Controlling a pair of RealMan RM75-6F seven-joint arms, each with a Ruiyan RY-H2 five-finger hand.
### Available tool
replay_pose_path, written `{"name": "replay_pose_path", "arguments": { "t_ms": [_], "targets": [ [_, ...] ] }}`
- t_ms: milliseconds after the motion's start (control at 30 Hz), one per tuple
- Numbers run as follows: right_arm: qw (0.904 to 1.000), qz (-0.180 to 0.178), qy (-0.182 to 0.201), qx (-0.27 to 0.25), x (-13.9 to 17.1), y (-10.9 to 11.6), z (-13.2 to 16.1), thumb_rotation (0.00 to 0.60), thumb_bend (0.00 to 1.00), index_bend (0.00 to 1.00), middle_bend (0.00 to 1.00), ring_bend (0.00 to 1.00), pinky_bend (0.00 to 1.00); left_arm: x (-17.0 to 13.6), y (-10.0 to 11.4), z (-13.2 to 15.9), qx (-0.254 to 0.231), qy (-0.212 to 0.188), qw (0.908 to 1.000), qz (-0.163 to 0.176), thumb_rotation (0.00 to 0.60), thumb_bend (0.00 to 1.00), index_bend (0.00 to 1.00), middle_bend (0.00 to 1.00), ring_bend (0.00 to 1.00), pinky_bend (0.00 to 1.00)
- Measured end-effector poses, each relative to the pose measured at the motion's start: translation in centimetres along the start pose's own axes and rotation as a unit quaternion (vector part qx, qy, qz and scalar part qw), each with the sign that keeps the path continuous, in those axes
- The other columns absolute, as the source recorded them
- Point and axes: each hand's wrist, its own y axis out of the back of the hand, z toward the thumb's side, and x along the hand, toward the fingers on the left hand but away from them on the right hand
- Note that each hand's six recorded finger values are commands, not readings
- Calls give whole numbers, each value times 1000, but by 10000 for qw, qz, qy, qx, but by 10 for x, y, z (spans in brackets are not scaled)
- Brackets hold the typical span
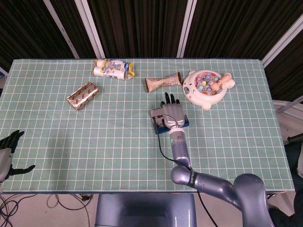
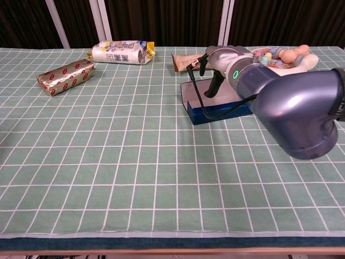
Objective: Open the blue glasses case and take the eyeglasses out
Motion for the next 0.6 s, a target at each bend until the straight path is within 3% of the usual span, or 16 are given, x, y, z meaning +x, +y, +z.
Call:
{"name": "replay_pose_path", "arguments": {
  "t_ms": [167, 433, 500, 600],
  "targets": [
    [9999, -93, -54, 23, -6, 9, 2, 600, 321, 290, 0, 0, 200, 0, 0, 0, 10, -4, 10000, 9, 600, 63, 0, 0, 0, 0],
    [9999, -127, 80, -40, 12, 15, -3, 600, 315, 240, 10, 0, 200, -1, 0, 1, 82, -41, 10000, 40, 600, 63, 0, 0, 0, 0],
    [9998, -126, 145, -68, 21, 18, -6, 600, 335, 236, 53, 10, 209, -1, 0, 1, 92, -50, 9999, 52, 600, 63, 0, 0, 0, 0],
    [9995, -108, 257, -113, 34, 26, -10, 600, 365, 233, 181, 108, 267, -2, 1, 2, 129, -71, 9999, 74, 600, 64, 0, 0, 0, 0]
  ]
}}
